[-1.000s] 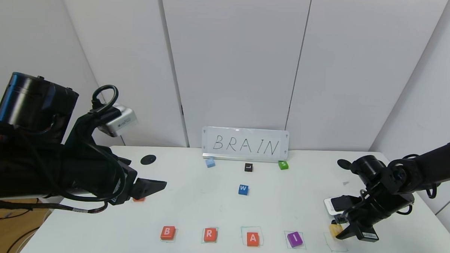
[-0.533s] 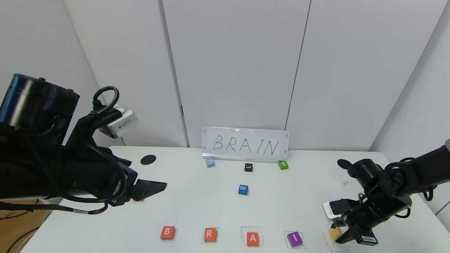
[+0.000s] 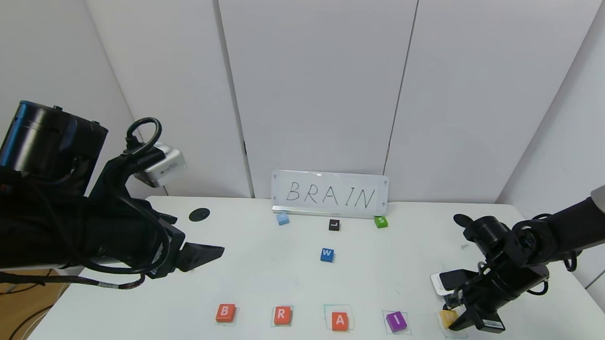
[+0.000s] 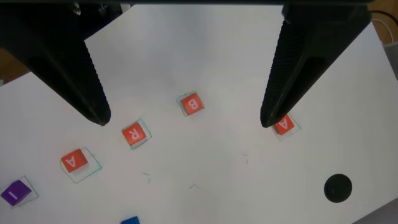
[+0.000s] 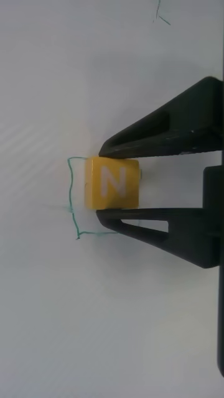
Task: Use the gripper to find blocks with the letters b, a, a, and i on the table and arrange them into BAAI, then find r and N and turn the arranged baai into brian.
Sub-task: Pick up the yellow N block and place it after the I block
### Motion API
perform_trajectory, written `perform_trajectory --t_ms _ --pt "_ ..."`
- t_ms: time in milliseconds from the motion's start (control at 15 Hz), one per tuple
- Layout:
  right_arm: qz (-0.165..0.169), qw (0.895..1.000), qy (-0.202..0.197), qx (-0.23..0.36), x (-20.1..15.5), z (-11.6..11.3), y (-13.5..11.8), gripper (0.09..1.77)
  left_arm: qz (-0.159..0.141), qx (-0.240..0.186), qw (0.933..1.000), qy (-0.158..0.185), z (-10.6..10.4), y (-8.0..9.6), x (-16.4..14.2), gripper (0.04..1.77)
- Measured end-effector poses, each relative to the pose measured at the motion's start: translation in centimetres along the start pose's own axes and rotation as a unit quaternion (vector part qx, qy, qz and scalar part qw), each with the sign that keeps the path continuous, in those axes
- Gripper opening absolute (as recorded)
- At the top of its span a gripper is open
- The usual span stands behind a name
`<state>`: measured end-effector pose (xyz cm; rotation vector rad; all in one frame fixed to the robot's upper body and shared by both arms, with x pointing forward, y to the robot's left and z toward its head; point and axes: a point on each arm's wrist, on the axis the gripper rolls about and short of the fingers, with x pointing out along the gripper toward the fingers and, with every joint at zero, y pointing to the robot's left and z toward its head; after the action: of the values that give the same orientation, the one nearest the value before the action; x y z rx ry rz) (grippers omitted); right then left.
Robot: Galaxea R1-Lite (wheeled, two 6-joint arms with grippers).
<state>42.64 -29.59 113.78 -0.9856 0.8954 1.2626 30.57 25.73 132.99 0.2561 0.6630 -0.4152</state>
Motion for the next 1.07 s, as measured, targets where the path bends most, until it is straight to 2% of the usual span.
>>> perform_trajectory --t_ms 1067 --pt "0.008 1.000 -0.003 0.001 0.32 -0.17 0.57 0.53 0.000 0.000 1.0000 0.000 -0.03 -0.01 -0.01 1.72"
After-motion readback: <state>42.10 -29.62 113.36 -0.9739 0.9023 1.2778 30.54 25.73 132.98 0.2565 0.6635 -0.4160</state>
